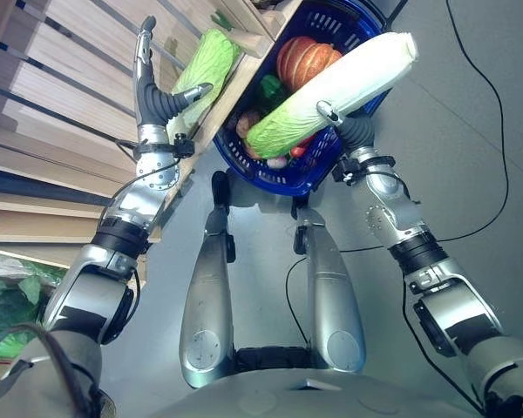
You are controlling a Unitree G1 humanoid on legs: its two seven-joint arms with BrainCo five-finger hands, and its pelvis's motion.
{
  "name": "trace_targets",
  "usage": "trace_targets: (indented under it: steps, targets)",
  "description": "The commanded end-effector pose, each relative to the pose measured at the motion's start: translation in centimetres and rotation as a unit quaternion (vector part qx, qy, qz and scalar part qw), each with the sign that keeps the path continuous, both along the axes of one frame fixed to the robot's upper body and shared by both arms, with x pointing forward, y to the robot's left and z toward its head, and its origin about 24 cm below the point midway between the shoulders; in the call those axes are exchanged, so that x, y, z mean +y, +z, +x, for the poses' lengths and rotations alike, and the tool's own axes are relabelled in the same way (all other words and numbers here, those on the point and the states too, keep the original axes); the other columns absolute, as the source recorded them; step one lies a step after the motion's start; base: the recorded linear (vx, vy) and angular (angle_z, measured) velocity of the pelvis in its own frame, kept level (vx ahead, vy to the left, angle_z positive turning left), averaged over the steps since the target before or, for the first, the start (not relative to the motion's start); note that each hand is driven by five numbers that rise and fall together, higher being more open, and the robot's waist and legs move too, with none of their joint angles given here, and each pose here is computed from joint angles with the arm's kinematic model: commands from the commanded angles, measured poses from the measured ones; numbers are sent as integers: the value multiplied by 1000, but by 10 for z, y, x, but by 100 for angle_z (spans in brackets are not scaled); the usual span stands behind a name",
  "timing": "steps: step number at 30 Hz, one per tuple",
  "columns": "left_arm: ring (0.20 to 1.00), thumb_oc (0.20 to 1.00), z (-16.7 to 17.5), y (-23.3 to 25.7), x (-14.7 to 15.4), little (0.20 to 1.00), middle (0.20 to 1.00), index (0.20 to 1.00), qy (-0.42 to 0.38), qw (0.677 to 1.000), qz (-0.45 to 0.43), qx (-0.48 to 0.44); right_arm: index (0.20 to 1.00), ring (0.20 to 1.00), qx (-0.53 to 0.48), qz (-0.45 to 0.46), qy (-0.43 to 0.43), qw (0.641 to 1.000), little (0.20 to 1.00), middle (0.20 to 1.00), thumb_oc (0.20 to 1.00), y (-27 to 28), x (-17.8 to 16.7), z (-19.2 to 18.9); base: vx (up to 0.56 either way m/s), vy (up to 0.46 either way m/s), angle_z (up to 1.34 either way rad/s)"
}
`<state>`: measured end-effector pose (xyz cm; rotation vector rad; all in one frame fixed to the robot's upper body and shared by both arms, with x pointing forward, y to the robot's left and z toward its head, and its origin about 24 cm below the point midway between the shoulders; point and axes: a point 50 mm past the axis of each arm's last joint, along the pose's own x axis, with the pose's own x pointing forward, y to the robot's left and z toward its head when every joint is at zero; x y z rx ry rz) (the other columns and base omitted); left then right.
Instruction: Pick up fruits and vegetables into the basket
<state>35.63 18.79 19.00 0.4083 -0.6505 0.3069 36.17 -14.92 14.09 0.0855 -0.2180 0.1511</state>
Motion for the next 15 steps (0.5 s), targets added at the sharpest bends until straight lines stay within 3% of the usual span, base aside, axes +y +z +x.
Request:
trace_targets:
  steps: [1,15]
  targets:
    - [1000,1000,1,9,2,1000,1000,1000,7,999,-25,-23,200,200,-44,-20,-27,998,200,200,200,25,-7,4,0,0,0]
    - [1000,1000,26,2,19,1000,1000,1000,64,996,-23,57,200,200,49,-73,-118,989,200,200,200,20,-40,39,2,4,1]
